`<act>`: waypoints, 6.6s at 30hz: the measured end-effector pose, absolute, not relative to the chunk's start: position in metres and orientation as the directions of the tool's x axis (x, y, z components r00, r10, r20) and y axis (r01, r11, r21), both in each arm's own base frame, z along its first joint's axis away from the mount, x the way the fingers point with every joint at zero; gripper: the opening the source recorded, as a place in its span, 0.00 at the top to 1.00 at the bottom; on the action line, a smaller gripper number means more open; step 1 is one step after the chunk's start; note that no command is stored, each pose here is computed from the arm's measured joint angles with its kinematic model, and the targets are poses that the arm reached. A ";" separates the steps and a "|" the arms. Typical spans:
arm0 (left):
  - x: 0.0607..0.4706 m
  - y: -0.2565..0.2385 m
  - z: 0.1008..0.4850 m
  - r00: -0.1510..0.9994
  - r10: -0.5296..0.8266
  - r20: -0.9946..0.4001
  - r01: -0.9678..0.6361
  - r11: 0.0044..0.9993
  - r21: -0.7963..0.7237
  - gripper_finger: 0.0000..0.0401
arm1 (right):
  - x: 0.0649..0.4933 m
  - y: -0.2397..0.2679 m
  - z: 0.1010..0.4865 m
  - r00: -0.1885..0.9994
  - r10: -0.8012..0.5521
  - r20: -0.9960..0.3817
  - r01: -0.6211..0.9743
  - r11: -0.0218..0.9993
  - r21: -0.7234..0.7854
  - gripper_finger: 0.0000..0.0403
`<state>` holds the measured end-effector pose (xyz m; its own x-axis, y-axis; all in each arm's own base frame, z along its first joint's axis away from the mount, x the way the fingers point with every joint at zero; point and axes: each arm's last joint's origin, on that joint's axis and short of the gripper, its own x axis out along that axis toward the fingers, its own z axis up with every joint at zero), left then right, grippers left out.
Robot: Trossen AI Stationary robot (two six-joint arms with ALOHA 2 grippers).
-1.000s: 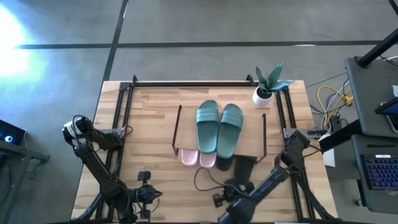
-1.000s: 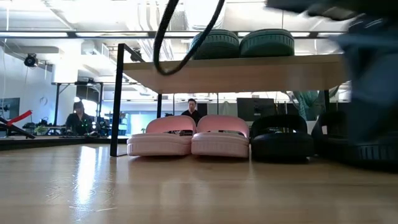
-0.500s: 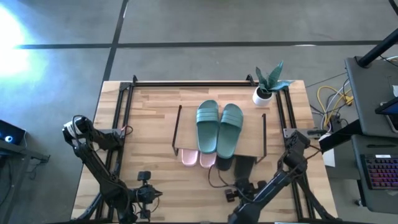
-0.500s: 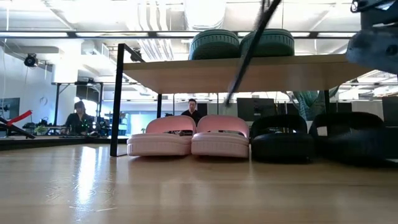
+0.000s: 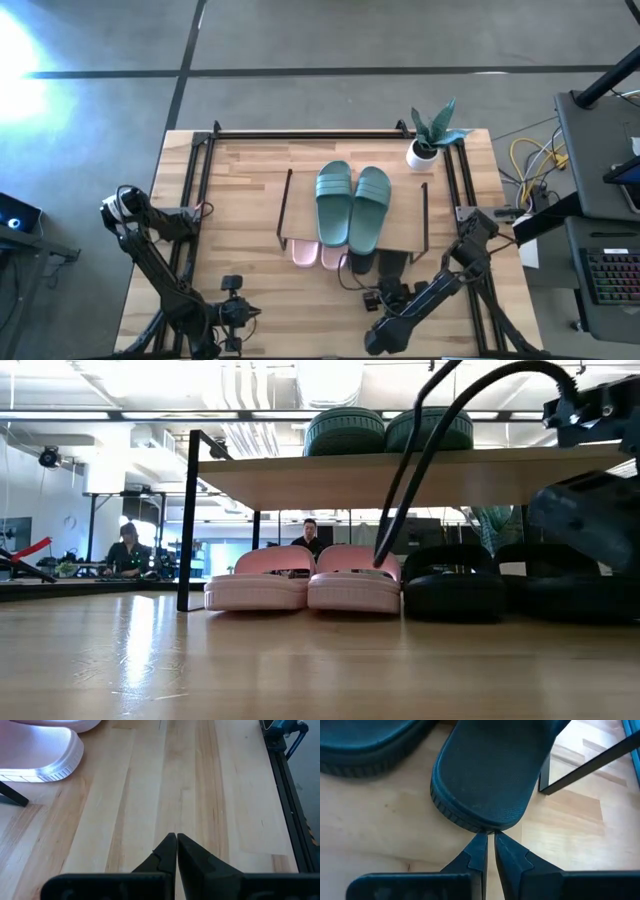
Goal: Pick and place slides into the shelf
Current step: Adjust the black slides under the shelf, then return to Home Position
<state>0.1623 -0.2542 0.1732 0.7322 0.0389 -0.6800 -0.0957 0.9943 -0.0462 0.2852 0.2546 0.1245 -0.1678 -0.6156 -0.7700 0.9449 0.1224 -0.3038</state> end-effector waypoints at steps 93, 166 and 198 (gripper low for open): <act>0.174 0.007 0.305 0.955 0.284 0.084 -0.252 0.928 -0.275 1.00 | 0.086 0.011 0.225 0.935 -0.337 -0.111 0.319 0.661 0.679 0.93; 0.089 0.020 0.211 0.951 0.283 -0.121 -0.299 0.944 -0.138 1.00 | 0.096 0.000 0.182 0.968 -0.201 0.150 0.120 0.897 0.426 0.93; 0.105 0.007 0.164 0.976 0.213 -0.042 -0.217 0.963 -0.159 1.00 | 0.096 -0.002 0.181 0.956 -0.256 0.141 0.158 0.859 0.487 0.93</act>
